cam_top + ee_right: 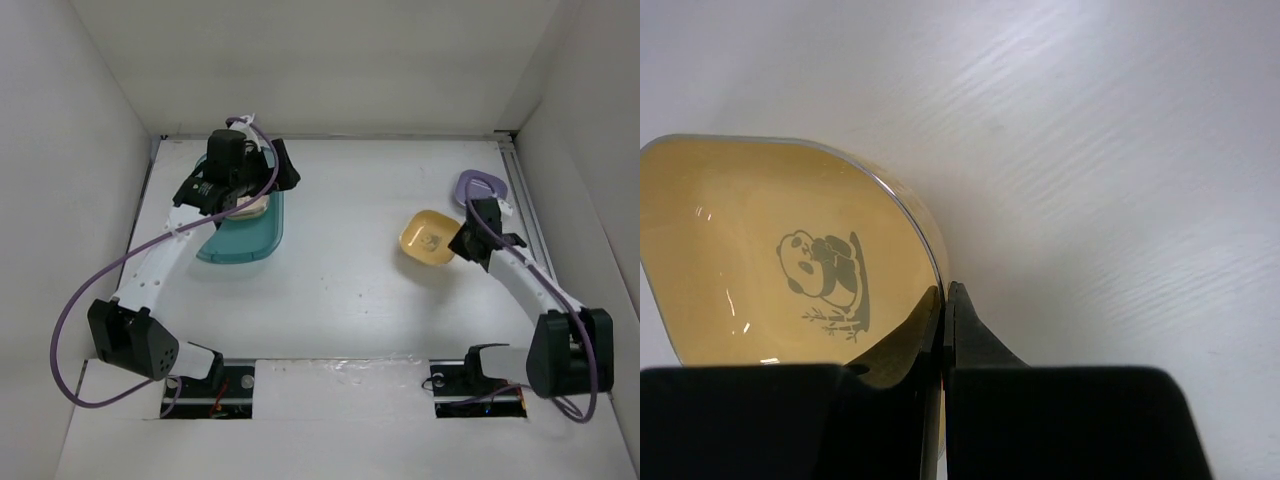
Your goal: Place the plates into the plastic bin on the countertop
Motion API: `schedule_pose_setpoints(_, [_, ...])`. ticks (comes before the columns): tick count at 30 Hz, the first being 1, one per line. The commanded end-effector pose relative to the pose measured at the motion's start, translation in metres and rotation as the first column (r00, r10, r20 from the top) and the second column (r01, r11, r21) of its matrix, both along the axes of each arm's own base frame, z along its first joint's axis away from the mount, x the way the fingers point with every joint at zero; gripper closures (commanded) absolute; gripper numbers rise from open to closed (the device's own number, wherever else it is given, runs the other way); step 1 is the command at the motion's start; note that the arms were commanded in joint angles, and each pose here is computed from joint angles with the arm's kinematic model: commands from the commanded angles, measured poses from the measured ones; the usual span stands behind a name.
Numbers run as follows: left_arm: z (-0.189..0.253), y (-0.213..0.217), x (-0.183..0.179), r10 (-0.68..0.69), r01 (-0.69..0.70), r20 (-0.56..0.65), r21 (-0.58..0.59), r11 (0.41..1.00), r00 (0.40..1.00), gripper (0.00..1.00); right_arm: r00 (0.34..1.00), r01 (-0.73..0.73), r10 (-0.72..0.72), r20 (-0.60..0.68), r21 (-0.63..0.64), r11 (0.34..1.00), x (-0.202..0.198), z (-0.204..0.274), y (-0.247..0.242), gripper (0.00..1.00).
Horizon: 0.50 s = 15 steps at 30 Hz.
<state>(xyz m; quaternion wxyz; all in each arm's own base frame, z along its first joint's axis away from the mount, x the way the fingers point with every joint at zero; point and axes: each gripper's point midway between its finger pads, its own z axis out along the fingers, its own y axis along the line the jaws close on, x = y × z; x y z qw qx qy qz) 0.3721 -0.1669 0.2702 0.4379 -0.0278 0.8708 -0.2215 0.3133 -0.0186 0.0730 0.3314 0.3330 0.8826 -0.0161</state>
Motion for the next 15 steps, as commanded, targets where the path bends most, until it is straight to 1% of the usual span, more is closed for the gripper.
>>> schedule_pose_setpoints(1, [0.012,-0.029,-0.002,-0.122,0.125,0.028,-0.114,0.986,0.992,0.0,0.97,-0.17,0.166,0.179,0.005,0.985,0.014,0.055,0.051,1.0])
schedule_pose_setpoints(2, [0.01,-0.03,-0.002,-0.131,0.133,0.026,-0.118,0.984,0.991,0.0,0.942,-0.264,0.256,0.218,0.008,0.964,0.017,0.069,0.076,1.0])
schedule_pose_setpoints(3, [0.004,-0.031,0.0,-0.131,0.131,0.01,-0.115,0.985,0.991,0.0,0.913,-0.307,0.295,0.282,-0.003,0.952,0.029,0.099,0.089,1.0])
schedule_pose_setpoints(4, [-0.001,-0.032,0.002,-0.131,0.13,0.0,-0.112,0.985,0.991,0.0,0.908,-0.34,0.333,0.253,-0.016,0.94,0.03,0.101,0.097,1.0])
schedule_pose_setpoints(5, [-0.005,-0.039,0.003,-0.163,0.16,-0.018,-0.128,0.979,0.986,0.0,0.883,-0.399,0.392,0.26,-0.028,0.917,0.032,0.112,0.118,1.0])
schedule_pose_setpoints(6, [-0.004,-0.042,0.003,-0.188,0.185,-0.017,-0.131,0.974,0.982,0.0,0.852,-0.43,0.422,0.311,-0.045,0.902,0.045,0.143,0.132,1.0])
schedule_pose_setpoints(7, [-0.004,-0.049,-0.001,-0.212,0.208,-0.018,-0.138,0.968,0.977,0.0,0.853,-0.458,0.454,0.256,-0.048,0.887,0.051,0.134,0.143,1.0])
schedule_pose_setpoints(8, [-0.006,-0.056,0.0,-0.213,0.211,-0.009,-0.104,0.972,0.977,0.0,0.846,-0.47,0.468,0.256,-0.056,0.881,0.057,0.14,0.153,1.0])
schedule_pose_setpoints(9, [-0.001,-0.06,-0.002,-0.215,0.214,-0.003,-0.096,0.972,0.977,0.0,0.814,-0.506,0.502,0.292,-0.07,0.86,0.065,0.162,0.172,1.0])
schedule_pose_setpoints(10, [-0.008,-0.063,-0.004,-0.23,0.227,-0.022,-0.082,0.97,0.973,0.0,0.805,-0.519,0.515,0.296,-0.07,0.852,0.071,0.165,0.182,1.0])
schedule_pose_setpoints(11, [-0.008,-0.063,-0.004,-0.23,0.228,-0.022,-0.082,0.97,0.973,0.02,0.806,-0.533,0.53,0.265,-0.067,0.844,0.077,0.155,0.192,1.0])
schedule_pose_setpoints(12, [-0.013,-0.061,-0.001,-0.212,0.21,-0.029,-0.069,0.975,0.977,0.02,0.787,-0.56,0.554,0.272,-0.062,0.826,0.078,0.158,0.207,1.0])
schedule_pose_setpoints(13, [-0.013,-0.059,0.001,-0.202,0.2,-0.028,-0.063,0.978,0.979,0.02,0.772,-0.569,0.56,0.301,-0.066,0.82,0.084,0.172,0.216,1.0])
schedule_pose_setpoints(15, [-0.025,-0.057,0.0,-0.198,0.195,-0.057,-0.044,0.98,0.979,0.05,0.755,-0.595,0.582,0.302,-0.057,0.801,0.089,0.172,0.232,1.0])
